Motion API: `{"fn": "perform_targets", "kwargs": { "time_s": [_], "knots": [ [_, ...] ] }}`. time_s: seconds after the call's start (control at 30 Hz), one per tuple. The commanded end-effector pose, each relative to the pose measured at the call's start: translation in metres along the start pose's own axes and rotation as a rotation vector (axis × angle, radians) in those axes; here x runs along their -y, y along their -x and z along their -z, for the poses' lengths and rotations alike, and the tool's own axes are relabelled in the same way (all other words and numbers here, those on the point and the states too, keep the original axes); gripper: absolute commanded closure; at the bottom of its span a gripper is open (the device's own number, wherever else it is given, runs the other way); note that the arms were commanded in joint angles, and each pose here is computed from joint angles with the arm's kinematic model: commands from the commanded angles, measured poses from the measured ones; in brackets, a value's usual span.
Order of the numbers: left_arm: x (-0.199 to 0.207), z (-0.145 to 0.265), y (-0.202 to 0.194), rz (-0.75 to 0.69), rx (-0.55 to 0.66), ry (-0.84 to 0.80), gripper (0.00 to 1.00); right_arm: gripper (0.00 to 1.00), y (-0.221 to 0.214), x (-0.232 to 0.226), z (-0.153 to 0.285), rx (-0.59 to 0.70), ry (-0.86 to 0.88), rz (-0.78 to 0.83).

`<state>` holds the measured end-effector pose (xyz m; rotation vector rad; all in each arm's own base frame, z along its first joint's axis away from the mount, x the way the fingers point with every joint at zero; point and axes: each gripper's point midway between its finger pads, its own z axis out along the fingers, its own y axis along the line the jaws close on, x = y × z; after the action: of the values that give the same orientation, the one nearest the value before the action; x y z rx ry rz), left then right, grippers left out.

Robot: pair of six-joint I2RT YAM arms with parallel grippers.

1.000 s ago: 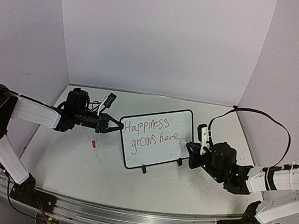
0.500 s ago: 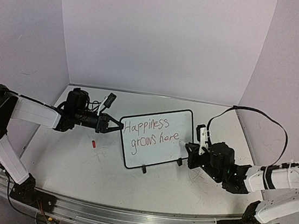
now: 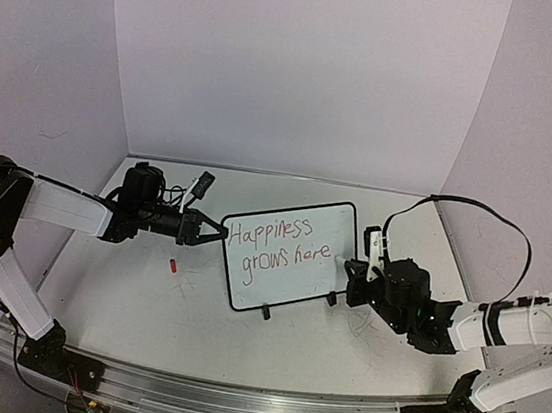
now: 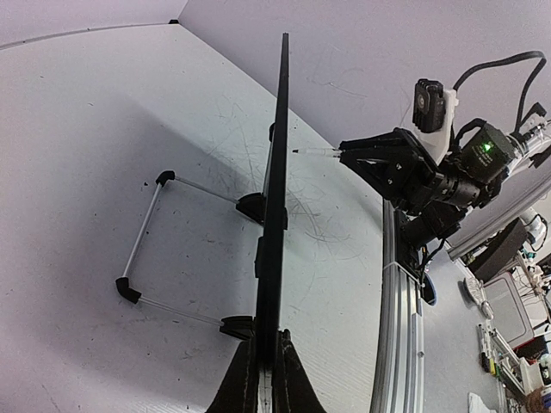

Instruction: Write a sentence on the whiteboard

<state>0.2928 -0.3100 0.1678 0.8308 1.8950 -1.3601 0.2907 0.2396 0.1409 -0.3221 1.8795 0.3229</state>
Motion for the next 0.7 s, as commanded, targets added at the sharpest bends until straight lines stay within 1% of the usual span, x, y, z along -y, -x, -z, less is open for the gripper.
{"fn": "perform_targets", "kwargs": {
  "time_s": [0.0,0.5,0.67],
  "knots": [
    [0.000,-0.002,0.001,-0.020,-0.016,0.009,1.00,1.00,0.025,-0.003,-0.006,0.059,-0.018,-0.038],
    [0.000,-0.002,0.000,-0.021,-0.016,0.008,1.00,1.00,0.017,0.003,-0.017,0.034,-0.060,-0.037],
    [-0.001,-0.002,0.000,-0.019,-0.017,0.011,1.00,1.00,0.022,0.001,-0.017,0.046,-0.052,-0.046]
  ]
}}
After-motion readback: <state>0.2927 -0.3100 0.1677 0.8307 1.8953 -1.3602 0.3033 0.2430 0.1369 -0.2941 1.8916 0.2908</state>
